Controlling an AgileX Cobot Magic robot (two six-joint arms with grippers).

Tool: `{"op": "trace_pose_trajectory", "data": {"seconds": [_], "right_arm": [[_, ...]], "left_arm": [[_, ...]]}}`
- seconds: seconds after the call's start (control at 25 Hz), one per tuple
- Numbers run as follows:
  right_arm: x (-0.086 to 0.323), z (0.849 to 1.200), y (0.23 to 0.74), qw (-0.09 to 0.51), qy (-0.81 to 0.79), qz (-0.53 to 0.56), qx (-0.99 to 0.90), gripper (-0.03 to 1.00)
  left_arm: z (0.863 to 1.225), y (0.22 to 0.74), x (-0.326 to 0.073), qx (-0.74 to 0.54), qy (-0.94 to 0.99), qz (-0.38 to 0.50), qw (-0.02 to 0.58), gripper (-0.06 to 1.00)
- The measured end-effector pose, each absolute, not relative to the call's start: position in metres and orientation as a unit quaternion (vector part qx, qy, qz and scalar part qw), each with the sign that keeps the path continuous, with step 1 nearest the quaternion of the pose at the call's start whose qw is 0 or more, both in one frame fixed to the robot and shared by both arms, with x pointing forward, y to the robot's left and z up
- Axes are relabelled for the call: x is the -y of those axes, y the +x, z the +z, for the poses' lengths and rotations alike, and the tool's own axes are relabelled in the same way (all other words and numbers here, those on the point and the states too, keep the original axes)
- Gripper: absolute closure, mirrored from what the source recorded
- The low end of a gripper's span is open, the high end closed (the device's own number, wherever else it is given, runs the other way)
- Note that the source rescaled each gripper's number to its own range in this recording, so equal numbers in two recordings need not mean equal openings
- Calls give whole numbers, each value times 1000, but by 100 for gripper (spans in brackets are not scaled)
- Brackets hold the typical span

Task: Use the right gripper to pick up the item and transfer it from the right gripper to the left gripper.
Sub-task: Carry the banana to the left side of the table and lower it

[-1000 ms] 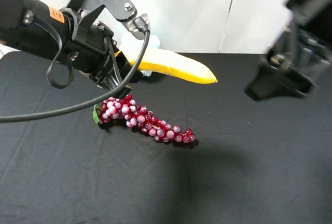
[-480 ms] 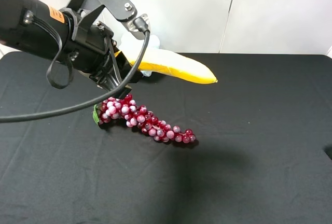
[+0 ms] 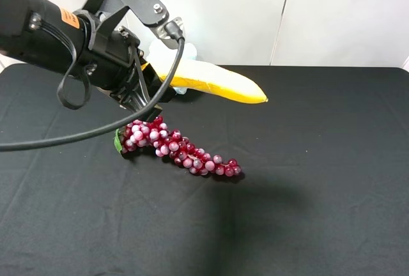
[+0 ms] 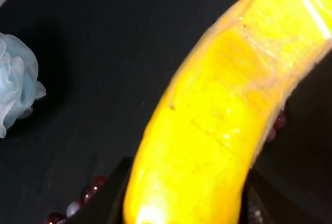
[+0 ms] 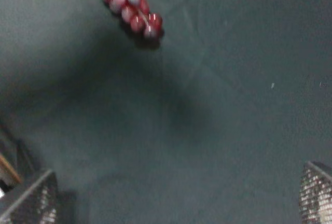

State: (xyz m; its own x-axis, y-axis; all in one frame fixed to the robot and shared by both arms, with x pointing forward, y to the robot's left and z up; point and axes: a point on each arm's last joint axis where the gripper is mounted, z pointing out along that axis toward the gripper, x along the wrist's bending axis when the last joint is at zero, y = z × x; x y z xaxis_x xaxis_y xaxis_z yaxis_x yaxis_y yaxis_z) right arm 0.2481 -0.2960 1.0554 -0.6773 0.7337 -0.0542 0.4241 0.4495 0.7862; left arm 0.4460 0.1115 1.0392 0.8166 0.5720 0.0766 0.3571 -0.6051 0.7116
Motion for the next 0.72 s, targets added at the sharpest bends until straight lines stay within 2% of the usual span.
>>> {"op": "trace_pose_trajectory", "data": {"seconds": [0.72], "right_arm": [[292, 1053, 250, 206, 347, 441, -802, -3]], "left_arm": [[1039, 446, -112, -263, 883, 150, 358, 94]]}}
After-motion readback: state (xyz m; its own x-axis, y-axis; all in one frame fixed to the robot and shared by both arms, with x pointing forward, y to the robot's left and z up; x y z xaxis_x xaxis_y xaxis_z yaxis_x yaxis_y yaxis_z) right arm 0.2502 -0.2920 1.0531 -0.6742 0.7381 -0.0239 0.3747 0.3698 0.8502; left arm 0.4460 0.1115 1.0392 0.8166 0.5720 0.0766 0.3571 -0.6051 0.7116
